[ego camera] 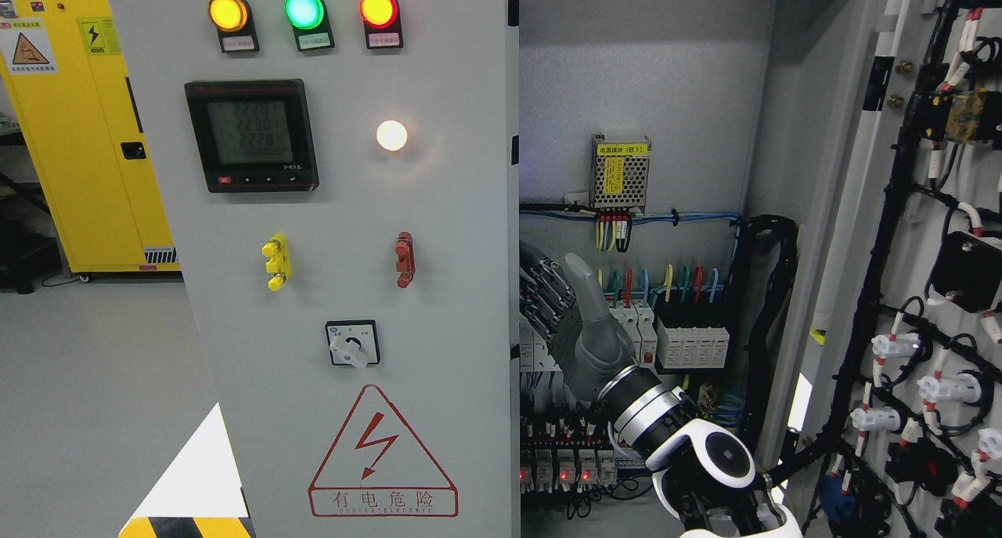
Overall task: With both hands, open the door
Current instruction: 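Hook the right hand fingers behind the light-panel door's edge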
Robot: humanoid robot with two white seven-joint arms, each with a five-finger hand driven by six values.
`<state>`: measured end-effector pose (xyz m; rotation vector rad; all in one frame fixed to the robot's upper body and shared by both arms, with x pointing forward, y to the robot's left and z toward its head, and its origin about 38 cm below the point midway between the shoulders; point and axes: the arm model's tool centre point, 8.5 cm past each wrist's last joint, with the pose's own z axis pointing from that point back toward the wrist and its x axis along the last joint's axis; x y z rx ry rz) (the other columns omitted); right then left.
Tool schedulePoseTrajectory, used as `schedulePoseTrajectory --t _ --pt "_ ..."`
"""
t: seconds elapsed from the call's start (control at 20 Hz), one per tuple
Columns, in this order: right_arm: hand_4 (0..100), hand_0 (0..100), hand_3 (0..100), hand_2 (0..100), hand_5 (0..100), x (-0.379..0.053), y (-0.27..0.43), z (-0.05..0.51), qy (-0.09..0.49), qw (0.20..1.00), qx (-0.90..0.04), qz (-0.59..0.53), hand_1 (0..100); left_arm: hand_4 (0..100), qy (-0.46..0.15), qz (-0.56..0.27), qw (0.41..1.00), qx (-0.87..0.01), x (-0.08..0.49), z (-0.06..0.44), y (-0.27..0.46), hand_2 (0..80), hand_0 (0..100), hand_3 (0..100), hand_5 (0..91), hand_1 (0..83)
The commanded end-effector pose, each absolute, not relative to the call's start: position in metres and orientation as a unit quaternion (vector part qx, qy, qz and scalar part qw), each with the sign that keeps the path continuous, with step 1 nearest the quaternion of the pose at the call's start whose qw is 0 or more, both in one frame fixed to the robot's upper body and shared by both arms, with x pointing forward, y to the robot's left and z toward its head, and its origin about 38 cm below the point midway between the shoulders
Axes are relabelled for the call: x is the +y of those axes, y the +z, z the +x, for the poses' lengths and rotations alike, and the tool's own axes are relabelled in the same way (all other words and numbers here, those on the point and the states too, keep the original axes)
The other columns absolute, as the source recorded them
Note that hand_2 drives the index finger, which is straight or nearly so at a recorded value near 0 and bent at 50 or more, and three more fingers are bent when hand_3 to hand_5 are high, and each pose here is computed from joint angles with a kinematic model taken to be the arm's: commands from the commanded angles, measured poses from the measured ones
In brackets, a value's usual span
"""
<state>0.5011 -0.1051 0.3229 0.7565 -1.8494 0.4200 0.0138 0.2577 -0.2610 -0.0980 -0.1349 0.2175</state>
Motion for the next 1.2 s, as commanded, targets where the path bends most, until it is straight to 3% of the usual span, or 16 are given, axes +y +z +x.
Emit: schedulePoseTrajectory --t 0.0,1.15 --pt "0 22 0 0 0 -0.122 0.309 0.515 0.164 0.542 -0.76 0.32 0 0 0.123 -0.039 0.989 -0.068 0.269 0.009 -0.26 0.0 0 0 0.0 0.0" --pt "0 22 0 0 0 -0.127 0.321 0.518 0.243 0.507 -0.737 0.375 0 0 0.124 -0.047 0.989 -0.071 0.26 0.013 -0.261 0.0 0 0 0.0 0.0"
